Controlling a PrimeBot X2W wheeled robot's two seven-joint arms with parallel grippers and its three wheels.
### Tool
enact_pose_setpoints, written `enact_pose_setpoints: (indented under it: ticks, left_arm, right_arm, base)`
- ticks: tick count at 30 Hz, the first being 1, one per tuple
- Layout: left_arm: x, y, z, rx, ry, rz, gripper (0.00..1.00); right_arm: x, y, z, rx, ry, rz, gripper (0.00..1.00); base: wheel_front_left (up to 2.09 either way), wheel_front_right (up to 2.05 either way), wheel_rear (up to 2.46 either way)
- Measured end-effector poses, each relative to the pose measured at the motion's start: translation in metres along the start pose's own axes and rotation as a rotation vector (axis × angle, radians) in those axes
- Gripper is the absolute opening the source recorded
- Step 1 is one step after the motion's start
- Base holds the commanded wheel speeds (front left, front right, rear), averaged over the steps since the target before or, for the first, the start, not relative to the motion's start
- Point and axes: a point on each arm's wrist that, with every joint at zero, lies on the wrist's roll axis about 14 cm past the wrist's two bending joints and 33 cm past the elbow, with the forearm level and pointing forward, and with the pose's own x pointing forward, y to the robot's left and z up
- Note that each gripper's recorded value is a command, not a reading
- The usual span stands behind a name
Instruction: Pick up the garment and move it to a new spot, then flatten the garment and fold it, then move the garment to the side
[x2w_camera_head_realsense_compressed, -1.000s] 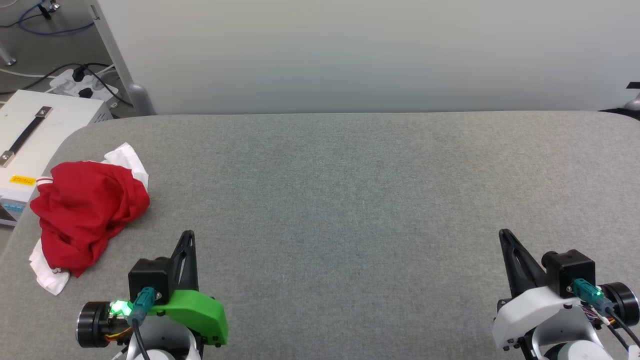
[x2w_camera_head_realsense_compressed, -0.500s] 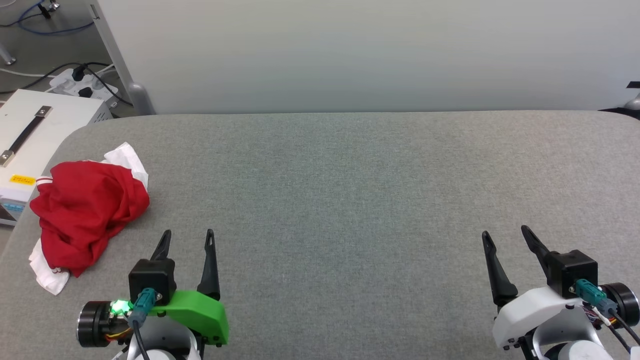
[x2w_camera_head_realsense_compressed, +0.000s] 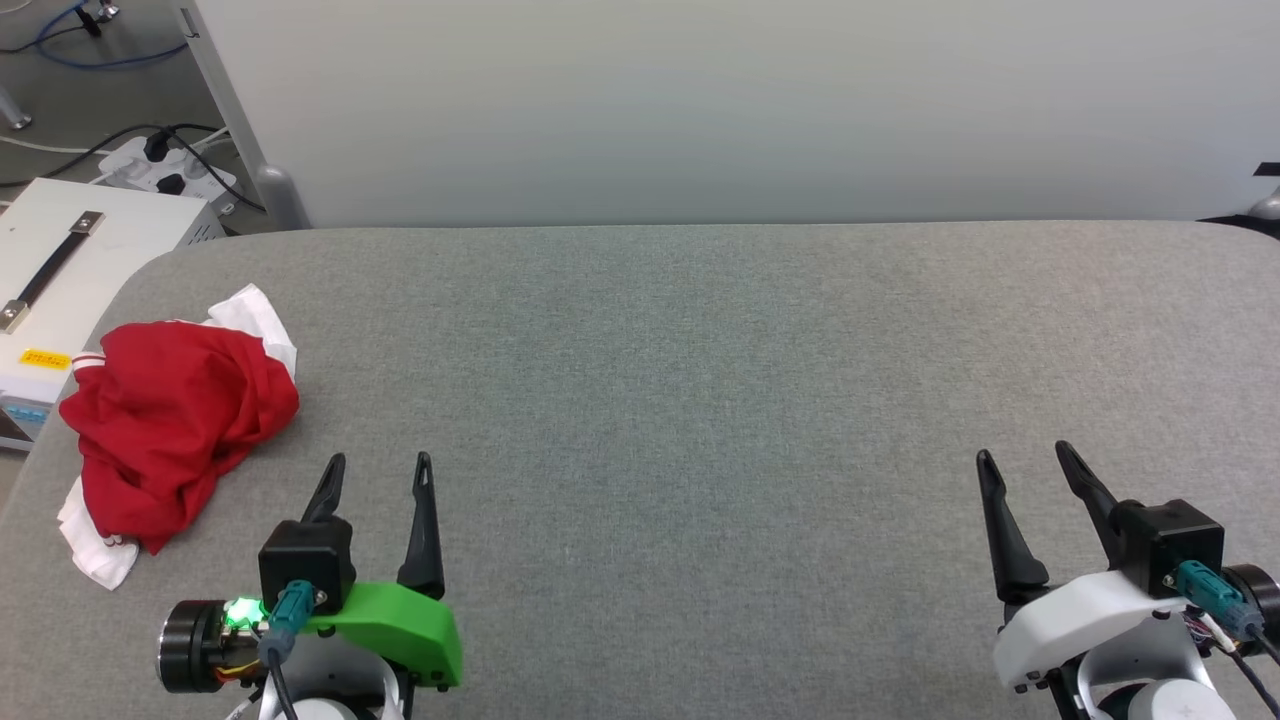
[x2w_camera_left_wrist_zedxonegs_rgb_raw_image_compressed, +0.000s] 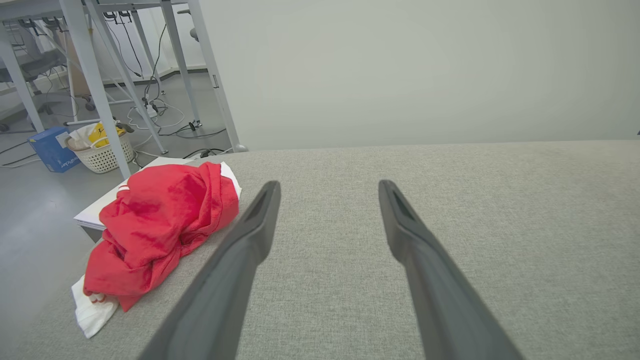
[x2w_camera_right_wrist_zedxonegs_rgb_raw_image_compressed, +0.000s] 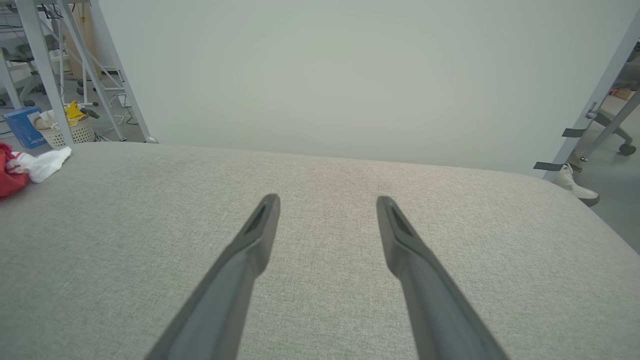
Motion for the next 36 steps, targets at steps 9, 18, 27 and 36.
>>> enact_pose_setpoints:
  ticks: [9, 18, 27, 36]
  left_arm:
    - [0.000, -0.001, 0.003, -0.008, -0.017, -0.002, 1.00]
    - [0.000, -0.002, 0.005, -0.013, -0.037, -0.002, 1.00]
    - [0.000, -0.003, 0.010, -0.016, -0.061, -0.005, 1.00]
    - [0.000, -0.006, 0.013, -0.022, -0.083, -0.017, 1.00]
  right_arm:
    - [0.000, 0.000, 0.007, 0.029, -0.035, 0.001, 1.00]
    - [-0.001, 0.000, 0.009, 0.044, -0.051, -0.002, 1.00]
    - [-0.004, -0.001, 0.009, 0.058, -0.065, -0.007, 1.00]
    - [-0.005, -0.001, 0.010, 0.071, -0.080, -0.005, 1.00]
  base:
    - [0.00, 0.00, 0.00]
    - [0.00, 0.00, 0.00]
    - [0.00, 0.00, 0.00]
    - [0.00, 0.00, 0.00]
